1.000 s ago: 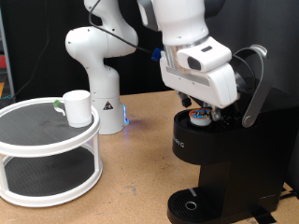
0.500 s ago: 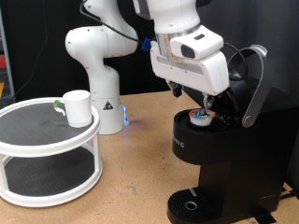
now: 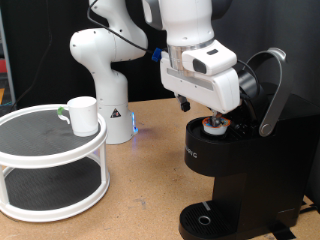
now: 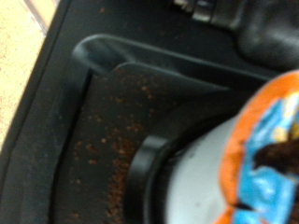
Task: Make a cup of coffee with the keurig machine
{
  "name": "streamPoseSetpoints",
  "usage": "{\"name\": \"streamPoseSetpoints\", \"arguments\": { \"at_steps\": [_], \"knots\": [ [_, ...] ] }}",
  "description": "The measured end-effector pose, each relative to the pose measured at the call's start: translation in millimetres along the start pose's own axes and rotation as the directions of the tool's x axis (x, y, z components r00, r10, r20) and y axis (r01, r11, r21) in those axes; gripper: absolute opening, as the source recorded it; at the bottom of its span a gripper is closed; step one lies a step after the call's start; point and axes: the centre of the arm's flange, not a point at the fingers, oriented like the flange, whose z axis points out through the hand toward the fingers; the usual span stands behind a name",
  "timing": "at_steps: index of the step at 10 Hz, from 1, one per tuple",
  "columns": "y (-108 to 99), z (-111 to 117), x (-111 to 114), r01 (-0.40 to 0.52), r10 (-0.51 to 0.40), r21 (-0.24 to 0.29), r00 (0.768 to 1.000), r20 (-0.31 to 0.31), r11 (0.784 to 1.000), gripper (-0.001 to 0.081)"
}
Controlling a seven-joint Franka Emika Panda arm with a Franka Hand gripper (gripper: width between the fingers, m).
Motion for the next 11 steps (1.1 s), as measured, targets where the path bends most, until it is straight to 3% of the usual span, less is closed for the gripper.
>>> {"name": "streamPoseSetpoints", "arguments": {
  "at_steps": [11],
  "knots": [
    [-8, 15, -1, 0.009, -0.008, -0.018, 1.0, 0.018, 1.0, 0.0808]
  ]
}}
